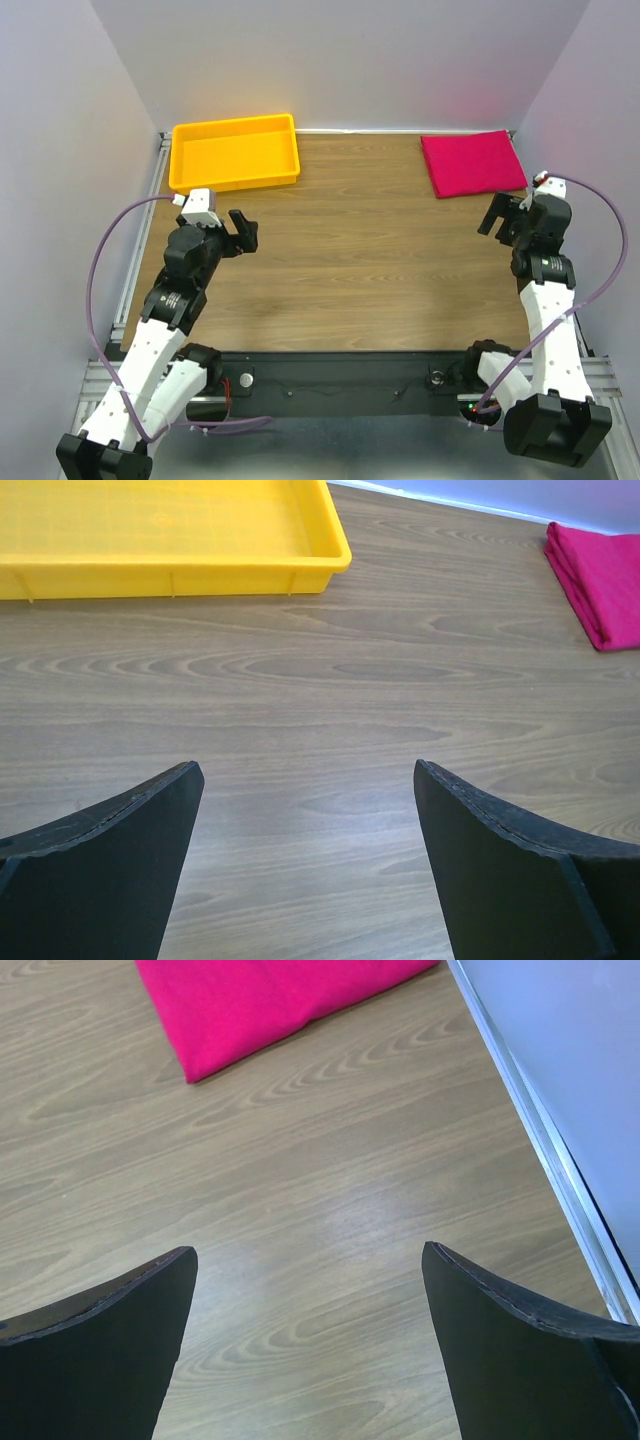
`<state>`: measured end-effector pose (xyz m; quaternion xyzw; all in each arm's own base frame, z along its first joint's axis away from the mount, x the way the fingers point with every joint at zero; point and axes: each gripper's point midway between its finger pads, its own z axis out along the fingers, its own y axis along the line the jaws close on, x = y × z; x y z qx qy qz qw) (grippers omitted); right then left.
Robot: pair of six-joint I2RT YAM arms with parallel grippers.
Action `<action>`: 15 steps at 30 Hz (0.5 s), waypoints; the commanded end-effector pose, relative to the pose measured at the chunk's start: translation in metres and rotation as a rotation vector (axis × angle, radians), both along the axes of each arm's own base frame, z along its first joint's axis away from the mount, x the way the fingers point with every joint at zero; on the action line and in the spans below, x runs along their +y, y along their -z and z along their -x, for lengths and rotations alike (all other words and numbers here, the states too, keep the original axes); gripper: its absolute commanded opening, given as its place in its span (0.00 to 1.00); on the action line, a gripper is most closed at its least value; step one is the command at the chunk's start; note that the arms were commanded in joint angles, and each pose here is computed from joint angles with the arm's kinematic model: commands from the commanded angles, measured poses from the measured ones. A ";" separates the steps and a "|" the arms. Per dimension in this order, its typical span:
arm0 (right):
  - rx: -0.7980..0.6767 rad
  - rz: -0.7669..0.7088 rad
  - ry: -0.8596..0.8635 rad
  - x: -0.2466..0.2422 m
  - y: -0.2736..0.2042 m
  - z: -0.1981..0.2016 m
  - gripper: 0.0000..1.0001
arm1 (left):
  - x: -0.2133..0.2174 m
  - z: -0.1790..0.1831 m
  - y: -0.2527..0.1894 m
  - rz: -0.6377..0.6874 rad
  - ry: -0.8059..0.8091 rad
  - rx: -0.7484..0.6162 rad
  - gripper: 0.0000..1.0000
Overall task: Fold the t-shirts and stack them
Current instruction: Neatly place the folded tshirt to the corner
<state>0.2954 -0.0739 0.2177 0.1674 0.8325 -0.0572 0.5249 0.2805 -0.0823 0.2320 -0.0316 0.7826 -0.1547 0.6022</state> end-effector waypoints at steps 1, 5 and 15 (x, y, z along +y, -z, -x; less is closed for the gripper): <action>-0.059 0.024 0.043 -0.009 -0.013 -0.006 1.00 | 0.001 -0.002 -0.014 0.000 0.004 -0.062 0.98; -0.059 0.031 0.054 -0.011 -0.013 -0.004 1.00 | 0.001 -0.001 -0.012 -0.013 0.008 -0.057 0.98; -0.057 0.051 0.035 -0.011 -0.014 -0.003 1.00 | 0.001 -0.001 -0.011 -0.009 0.009 -0.061 0.98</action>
